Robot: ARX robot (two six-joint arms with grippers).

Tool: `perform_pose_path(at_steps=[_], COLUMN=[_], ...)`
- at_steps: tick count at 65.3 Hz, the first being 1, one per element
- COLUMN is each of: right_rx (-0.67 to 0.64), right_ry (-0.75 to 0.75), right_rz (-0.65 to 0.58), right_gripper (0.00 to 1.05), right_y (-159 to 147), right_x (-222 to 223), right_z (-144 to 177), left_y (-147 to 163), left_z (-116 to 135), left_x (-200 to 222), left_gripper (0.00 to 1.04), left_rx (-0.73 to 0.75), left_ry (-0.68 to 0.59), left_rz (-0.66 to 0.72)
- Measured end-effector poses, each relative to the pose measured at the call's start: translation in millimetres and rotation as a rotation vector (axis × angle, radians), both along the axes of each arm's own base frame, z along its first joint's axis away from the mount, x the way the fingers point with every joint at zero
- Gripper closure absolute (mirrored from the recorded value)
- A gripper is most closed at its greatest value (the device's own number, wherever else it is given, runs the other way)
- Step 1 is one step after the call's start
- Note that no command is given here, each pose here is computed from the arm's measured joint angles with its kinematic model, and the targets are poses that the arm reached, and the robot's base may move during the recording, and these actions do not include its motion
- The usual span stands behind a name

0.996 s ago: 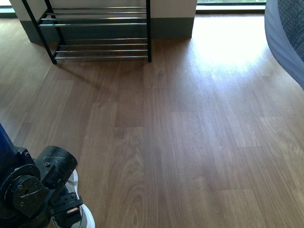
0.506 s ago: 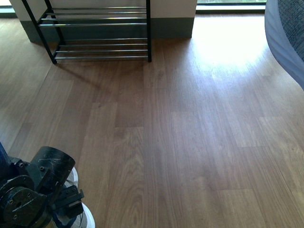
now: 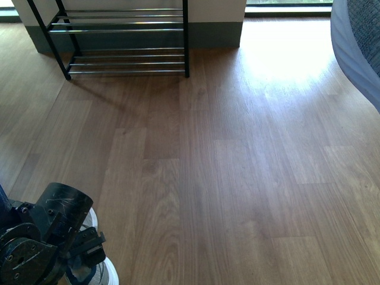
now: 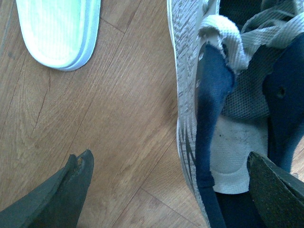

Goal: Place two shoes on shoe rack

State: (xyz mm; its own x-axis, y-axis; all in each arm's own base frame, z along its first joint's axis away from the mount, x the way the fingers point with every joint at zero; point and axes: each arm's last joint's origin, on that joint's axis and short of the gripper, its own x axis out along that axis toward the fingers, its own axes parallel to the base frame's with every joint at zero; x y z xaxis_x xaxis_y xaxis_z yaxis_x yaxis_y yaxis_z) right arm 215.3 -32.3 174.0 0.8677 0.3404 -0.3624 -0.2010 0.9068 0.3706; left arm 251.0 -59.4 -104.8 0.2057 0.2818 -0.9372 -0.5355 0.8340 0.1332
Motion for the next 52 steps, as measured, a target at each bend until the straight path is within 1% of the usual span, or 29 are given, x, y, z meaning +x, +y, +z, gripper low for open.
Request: perform_pose_path(at_steps=[10,23,34,44,52], right_rx=[0.0,0.0,0.0,0.0,0.0], right_ry=[-0.001,0.0,-0.001,0.0,-0.001], right_rz=[0.0,0.0,0.0,0.0,0.0], right_gripper=[1.03,1.03,1.03,1.03,1.03], right_y=[0.0,0.0,0.0,0.0,0.0], right_x=[0.0,0.0,0.0,0.0,0.0], right_z=[0.2,0.0,0.2,0.0,0.2], left_y=[0.5,0.1,-1.0,-1.0,-1.1], left_z=[-0.3,-0.3,0.5,1.4,1.3], left_x=[-1.8,-0.9,3.3,4.2,2.8], left_gripper=[0.09,0.09,0.09,0.09,0.09], left_rx=[0.008,0.004,-0.004,0.041,0.046], left_ry=[0.028,0.03,-0.032,-0.083,-0.082], left_rz=[-0.004,-0.014,-0.019,-0.001,-0.001])
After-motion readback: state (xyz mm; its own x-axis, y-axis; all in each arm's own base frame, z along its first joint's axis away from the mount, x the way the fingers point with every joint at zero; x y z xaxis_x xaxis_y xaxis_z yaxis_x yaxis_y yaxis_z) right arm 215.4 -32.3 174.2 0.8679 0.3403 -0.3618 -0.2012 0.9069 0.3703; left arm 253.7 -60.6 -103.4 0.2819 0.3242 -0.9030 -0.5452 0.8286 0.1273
